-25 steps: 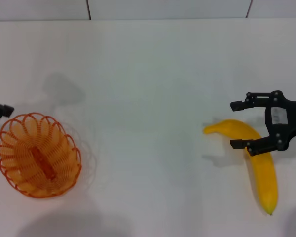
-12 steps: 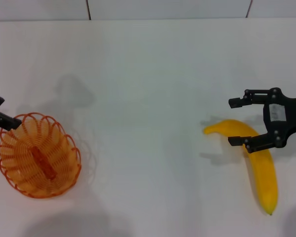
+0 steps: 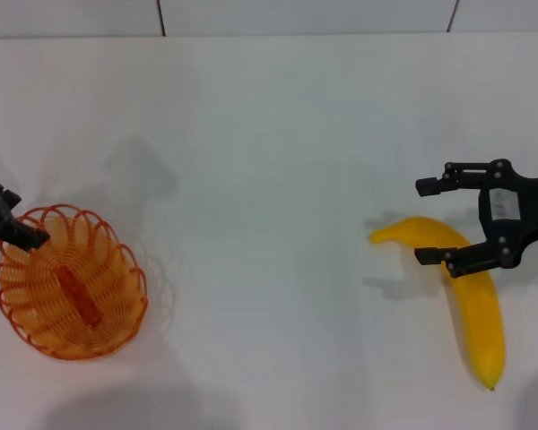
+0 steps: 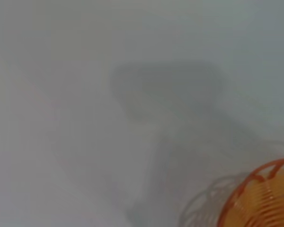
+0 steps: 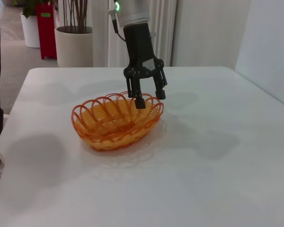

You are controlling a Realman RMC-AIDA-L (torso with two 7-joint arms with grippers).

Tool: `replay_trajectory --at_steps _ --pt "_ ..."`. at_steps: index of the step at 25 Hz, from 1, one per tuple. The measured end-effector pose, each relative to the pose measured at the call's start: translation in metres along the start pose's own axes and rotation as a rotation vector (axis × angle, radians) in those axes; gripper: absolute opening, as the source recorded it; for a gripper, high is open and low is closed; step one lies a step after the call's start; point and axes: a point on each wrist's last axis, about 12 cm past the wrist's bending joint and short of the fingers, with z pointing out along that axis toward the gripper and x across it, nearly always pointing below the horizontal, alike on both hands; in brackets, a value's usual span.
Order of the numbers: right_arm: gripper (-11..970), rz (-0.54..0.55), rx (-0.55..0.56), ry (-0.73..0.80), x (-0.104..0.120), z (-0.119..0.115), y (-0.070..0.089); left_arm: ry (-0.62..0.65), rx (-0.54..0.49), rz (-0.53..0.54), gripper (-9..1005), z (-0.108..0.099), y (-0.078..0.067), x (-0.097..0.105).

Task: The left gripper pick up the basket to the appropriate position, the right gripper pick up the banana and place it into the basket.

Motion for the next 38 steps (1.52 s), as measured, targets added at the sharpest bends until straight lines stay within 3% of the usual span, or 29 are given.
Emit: replay_trajectory --at_steps 5,13,18,24,38 --pt "881 -0.002 0.000 -0.001 -0.001 0.001 -0.001 0.013 0.002 -0.027 762 0.004 -0.002 -0.005" --pt "881 -0.002 0.000 -0.001 -0.001 0.001 -0.001 0.028 -0.013 -0.050 530 0.016 -0.002 -0.015" --pt "881 -0.002 -0.001 -0.001 -0.001 0.001 -0.001 0.013 -0.010 -0.063 289 0.015 -0.002 -0.017" --pt "881 0.005 0.000 -0.002 -0.002 0.002 -0.001 0.013 -0.001 -0.065 166 0.017 -0.004 -0.017" --pt "880 0.007 0.003 0.000 -0.001 0.001 -0.001 0.019 0.016 -0.074 127 0.016 -0.006 -0.015"
